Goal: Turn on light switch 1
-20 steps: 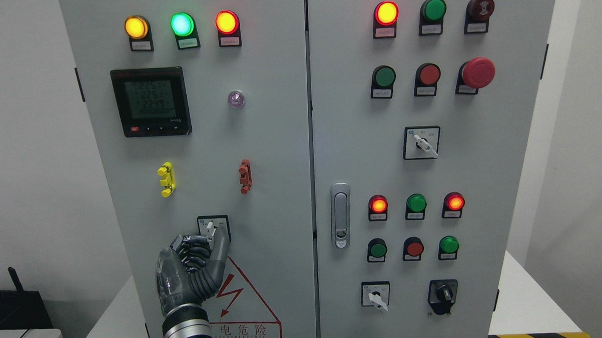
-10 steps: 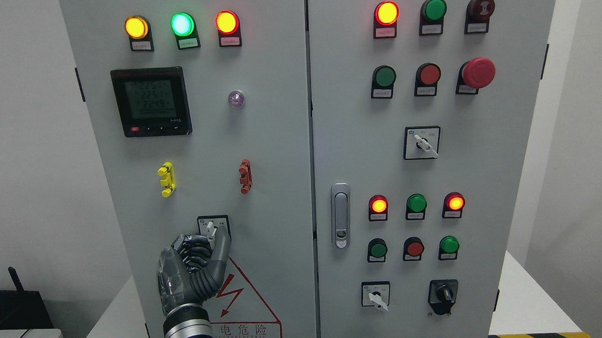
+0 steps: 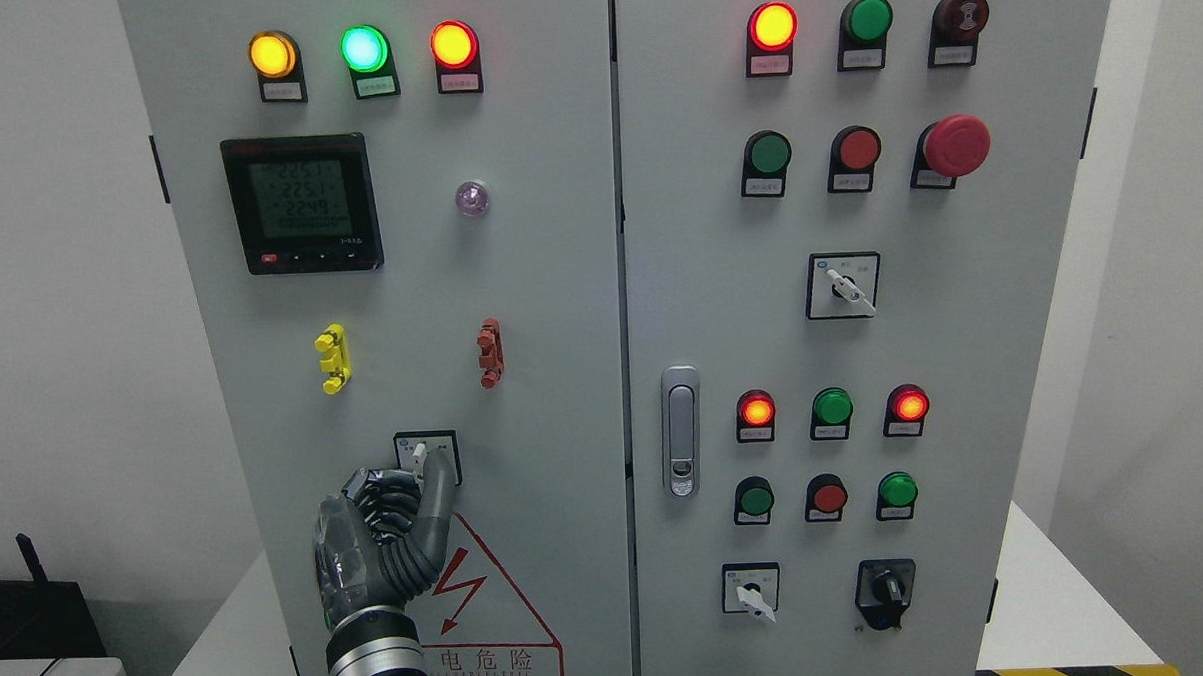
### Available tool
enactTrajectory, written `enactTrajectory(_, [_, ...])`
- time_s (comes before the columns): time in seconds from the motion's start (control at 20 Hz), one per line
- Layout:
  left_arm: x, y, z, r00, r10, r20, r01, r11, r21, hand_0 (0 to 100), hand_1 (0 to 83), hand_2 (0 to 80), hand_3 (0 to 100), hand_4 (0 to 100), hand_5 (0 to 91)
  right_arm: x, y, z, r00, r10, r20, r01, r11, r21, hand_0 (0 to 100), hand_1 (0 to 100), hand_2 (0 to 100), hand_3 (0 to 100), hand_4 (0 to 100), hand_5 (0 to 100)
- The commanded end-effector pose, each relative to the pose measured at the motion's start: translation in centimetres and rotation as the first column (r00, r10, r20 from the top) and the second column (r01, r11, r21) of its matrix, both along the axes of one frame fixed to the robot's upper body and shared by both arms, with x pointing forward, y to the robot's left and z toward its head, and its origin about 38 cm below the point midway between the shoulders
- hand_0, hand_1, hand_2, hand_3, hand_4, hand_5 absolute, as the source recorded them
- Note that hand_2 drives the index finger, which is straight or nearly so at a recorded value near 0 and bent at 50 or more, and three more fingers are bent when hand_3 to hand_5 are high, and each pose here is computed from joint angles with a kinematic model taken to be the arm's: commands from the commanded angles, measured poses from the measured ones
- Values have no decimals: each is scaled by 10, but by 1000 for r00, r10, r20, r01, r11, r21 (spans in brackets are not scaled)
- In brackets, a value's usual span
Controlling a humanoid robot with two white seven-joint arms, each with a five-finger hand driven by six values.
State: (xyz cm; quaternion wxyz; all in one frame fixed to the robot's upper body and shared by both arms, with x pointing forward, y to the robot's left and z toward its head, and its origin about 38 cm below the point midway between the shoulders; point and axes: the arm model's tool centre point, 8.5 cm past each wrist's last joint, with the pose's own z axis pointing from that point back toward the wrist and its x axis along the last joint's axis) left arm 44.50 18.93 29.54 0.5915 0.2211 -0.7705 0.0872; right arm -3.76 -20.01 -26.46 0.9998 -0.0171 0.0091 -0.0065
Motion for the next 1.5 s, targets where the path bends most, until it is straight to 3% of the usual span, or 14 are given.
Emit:
enactTrajectory(0.0, [0,0,0,1000,4,-4,-4,1000,1,297,435,590,807,836,745,0,1,0,1000,-8,0,8,1000,3,120,389,0,0,0,0])
enactTrajectory(1.45, [1,-1,0,1000,-4,-8,4,1000,-3,447,387,622,824,839,748,0,1,0,1000,-8,0,8,1000,3,120,389,0,0,0,0])
